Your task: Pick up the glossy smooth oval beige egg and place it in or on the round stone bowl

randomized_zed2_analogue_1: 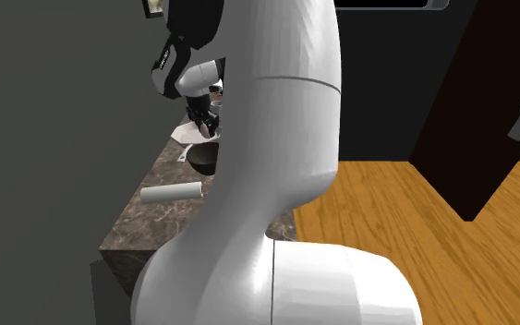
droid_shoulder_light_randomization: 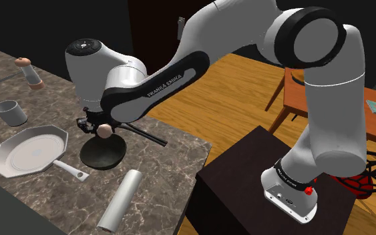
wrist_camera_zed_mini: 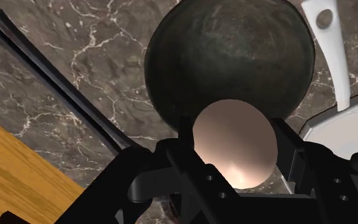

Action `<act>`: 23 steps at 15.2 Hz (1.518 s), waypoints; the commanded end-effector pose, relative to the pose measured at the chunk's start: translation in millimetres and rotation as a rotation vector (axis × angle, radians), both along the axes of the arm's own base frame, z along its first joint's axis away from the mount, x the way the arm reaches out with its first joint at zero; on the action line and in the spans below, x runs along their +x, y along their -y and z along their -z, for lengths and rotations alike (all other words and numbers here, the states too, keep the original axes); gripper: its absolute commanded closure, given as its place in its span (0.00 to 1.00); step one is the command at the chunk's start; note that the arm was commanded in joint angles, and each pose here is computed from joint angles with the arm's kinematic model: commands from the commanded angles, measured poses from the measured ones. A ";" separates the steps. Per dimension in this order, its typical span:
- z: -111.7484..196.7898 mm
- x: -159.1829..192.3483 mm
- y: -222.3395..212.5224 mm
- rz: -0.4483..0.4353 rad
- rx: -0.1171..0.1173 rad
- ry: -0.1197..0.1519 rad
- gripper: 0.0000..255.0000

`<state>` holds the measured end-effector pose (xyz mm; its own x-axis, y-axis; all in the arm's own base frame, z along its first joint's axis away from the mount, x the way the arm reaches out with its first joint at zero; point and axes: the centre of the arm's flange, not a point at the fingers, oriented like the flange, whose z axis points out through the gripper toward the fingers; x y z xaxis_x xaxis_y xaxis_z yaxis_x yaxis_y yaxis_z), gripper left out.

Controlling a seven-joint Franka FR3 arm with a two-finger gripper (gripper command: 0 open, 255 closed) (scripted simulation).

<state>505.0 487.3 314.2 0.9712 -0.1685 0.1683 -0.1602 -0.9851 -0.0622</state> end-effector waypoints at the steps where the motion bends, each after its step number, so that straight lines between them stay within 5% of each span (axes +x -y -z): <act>1: 1.1 12.8 -23.7 0.001 -0.001 0.000 1.00; 15: 74.2 12.8 -23.8 0.001 -0.001 0.000 1.00; 23: 74.2 12.8 -23.8 0.001 -0.001 0.000 1.00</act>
<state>517.7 511.0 240.0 0.9711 -0.1694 0.1682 -0.1614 -0.9850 -0.0605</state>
